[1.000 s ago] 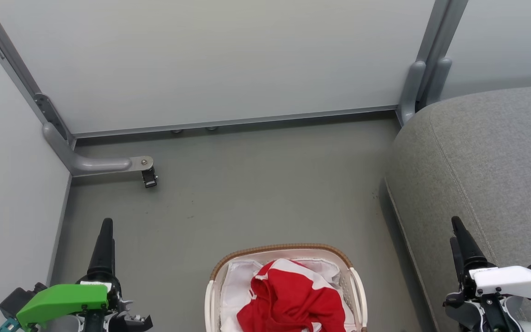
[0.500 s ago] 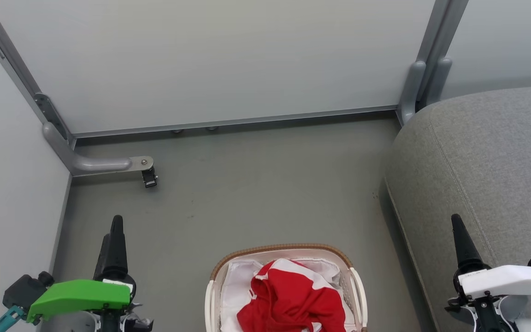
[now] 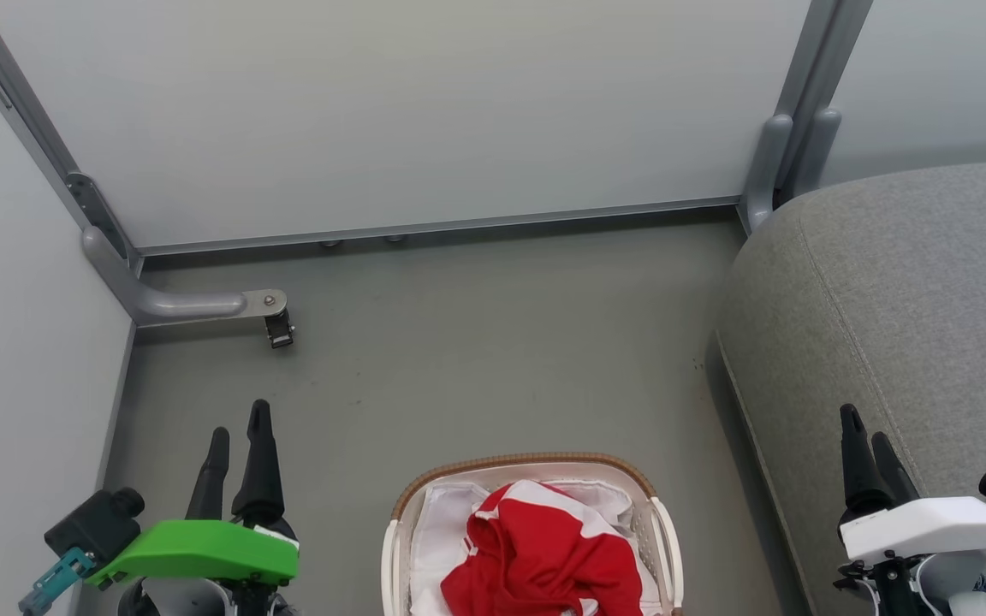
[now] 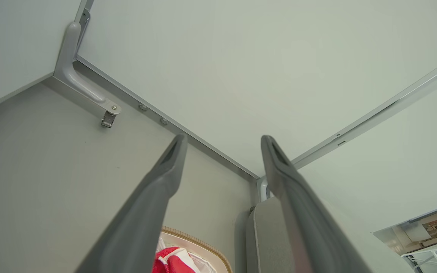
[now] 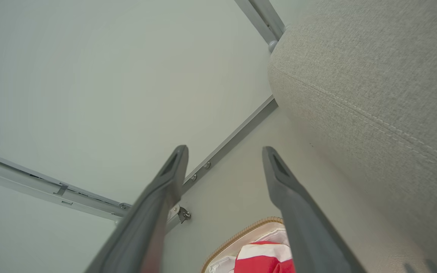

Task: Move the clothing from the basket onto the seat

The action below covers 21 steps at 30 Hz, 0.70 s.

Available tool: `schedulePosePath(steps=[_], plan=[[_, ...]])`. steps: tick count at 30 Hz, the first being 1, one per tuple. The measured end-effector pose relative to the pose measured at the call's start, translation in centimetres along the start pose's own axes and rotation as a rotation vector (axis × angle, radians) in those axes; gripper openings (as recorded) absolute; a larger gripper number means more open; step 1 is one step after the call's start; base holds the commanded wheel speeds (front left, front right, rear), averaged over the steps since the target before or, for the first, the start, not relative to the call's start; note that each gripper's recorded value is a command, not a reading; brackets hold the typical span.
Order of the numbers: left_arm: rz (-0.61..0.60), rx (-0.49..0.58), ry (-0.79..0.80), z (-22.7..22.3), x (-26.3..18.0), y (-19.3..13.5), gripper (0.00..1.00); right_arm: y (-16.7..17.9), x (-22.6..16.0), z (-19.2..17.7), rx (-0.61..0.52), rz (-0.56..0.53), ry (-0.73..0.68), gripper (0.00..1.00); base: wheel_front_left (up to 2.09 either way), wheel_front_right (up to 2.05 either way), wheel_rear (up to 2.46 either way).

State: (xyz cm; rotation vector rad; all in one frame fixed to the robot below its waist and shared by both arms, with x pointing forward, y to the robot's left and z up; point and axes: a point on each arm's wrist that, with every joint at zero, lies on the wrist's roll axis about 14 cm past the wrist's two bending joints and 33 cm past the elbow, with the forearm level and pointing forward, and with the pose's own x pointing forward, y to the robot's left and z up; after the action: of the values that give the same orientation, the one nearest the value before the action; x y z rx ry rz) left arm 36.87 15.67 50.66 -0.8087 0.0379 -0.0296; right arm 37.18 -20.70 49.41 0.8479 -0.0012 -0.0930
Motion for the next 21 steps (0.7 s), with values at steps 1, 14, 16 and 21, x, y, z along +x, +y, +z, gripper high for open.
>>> schedulePosePath(steps=[1,14,16,21], plan=[[-0.003,0.017,0.001,-0.1,0.0,-0.1,1.00,0.0,0.0,0.0,-0.015,0.000,0.000,1.00,0.00,0.00,0.00],[0.001,0.201,0.018,-1.2,-0.5,0.0,1.00,0.5,-0.2,-0.5,-0.213,0.031,0.006,1.00,0.00,0.00,0.00],[0.003,0.224,0.025,-1.5,-0.7,0.1,1.00,0.6,-0.3,-0.6,-0.247,0.038,0.009,1.00,0.00,0.00,0.00],[0.003,0.271,0.023,-1.7,-0.9,0.2,1.00,1.1,-0.4,-0.7,-0.318,0.062,0.005,1.00,0.00,0.00,0.00]])
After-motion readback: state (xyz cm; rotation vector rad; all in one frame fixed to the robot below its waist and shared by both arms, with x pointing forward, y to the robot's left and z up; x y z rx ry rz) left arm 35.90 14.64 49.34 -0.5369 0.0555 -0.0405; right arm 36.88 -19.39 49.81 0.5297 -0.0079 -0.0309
